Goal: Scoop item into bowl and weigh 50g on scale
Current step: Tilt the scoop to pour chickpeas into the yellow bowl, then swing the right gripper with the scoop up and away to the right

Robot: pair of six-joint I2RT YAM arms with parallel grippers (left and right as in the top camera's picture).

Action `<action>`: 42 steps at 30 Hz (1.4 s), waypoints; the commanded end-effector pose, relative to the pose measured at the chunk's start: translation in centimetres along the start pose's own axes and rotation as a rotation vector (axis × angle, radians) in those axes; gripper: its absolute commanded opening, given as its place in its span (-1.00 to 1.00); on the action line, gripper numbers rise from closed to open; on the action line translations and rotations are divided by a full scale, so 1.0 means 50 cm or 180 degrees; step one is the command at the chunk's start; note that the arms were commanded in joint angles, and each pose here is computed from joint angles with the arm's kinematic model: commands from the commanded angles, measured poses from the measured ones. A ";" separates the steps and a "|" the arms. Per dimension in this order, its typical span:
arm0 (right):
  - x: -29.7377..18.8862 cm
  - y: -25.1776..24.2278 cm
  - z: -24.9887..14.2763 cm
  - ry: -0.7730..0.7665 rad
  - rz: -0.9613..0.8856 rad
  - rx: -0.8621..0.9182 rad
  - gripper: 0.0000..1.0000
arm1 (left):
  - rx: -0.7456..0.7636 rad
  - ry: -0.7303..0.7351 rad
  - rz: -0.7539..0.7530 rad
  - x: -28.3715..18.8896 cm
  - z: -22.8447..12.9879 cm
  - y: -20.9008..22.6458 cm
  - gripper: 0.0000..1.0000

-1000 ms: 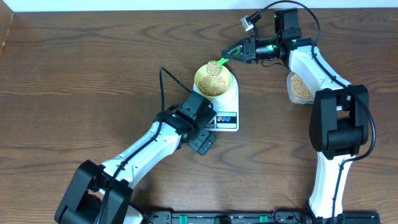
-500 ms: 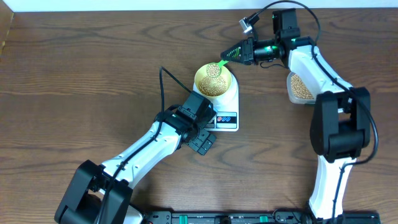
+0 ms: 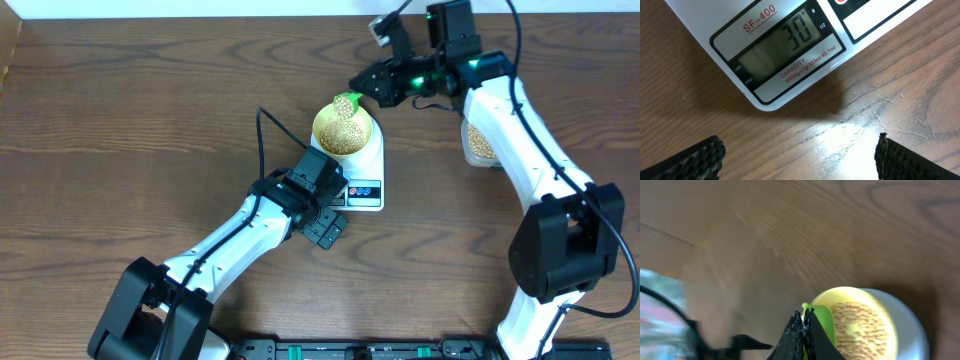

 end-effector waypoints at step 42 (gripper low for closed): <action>-0.035 0.044 0.084 -0.0043 -0.0478 -0.1605 -0.98 | 0.0026 0.0040 0.0006 0.005 -0.005 0.000 0.96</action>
Point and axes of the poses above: each gripper's point midway between its finger pads, its own x axis out along the fingers, its own y axis along the line the jaws close on, z = x × y, the point moved 6 cm from there along -x, back along the fingers, and after that the axes turned 6 degrees about -x, right-handed, at the moved point
